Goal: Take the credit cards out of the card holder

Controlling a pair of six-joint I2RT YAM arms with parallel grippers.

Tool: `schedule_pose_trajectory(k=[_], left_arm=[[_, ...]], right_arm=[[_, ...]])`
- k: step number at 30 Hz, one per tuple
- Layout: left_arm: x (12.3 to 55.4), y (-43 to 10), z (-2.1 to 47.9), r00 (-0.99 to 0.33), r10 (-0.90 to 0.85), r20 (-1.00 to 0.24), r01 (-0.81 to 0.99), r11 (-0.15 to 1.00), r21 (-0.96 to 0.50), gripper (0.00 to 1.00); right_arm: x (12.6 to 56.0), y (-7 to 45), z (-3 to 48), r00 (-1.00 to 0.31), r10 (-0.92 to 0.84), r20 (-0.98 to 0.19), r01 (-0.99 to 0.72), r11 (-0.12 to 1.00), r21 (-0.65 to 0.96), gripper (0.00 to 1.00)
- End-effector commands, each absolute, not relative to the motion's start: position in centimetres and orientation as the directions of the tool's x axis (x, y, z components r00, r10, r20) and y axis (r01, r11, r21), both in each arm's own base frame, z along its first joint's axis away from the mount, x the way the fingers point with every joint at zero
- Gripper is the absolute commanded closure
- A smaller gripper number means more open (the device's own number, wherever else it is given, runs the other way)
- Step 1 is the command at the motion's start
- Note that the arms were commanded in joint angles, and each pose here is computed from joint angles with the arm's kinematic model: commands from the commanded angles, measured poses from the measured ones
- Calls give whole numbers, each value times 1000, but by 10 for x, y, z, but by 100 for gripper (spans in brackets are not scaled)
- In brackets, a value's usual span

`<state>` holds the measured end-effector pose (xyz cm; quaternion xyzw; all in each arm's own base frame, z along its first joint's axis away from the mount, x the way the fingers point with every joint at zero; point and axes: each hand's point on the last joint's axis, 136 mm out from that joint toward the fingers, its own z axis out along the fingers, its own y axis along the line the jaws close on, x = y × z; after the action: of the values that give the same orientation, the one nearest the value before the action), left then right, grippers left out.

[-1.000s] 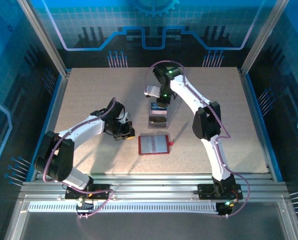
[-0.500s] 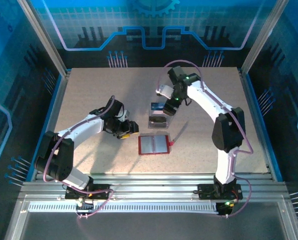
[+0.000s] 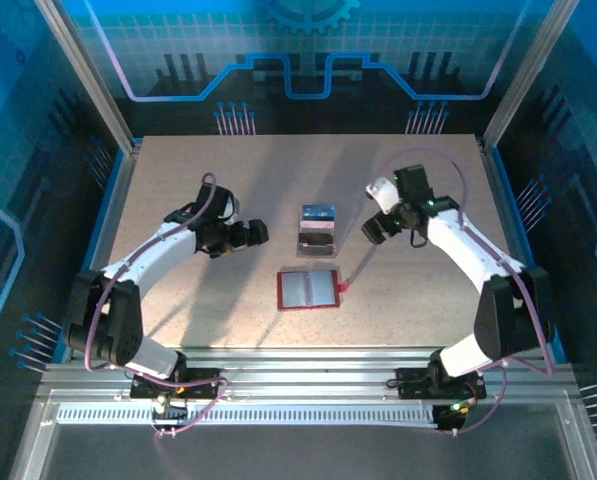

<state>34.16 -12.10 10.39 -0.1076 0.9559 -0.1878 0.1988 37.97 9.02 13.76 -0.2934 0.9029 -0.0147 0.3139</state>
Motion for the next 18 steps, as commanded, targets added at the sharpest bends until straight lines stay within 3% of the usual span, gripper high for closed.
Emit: schedule_pose_trajectory(k=[1,8,13,18], left_arm=[[362,-77,116,-819,-262,-511,-163,959,-231,1],[373,-22,111,-686,-164,-709,-239,971,6,1],[380,3,115,-631,-150,-761,-280,959,43,1],[386,2,112,-471,-56,-880,-199,979,44,1]], right_arm=[[397,65,150,-602,-354,-716,-328,927,-182,0],[393,2,112,-534,-88,-841,-43,996,-77,0],[394,-12,111,-439,-65,-896,24,996,-85,0],[387,-13,117,-398,-51,-916,47,996,-75,0]])
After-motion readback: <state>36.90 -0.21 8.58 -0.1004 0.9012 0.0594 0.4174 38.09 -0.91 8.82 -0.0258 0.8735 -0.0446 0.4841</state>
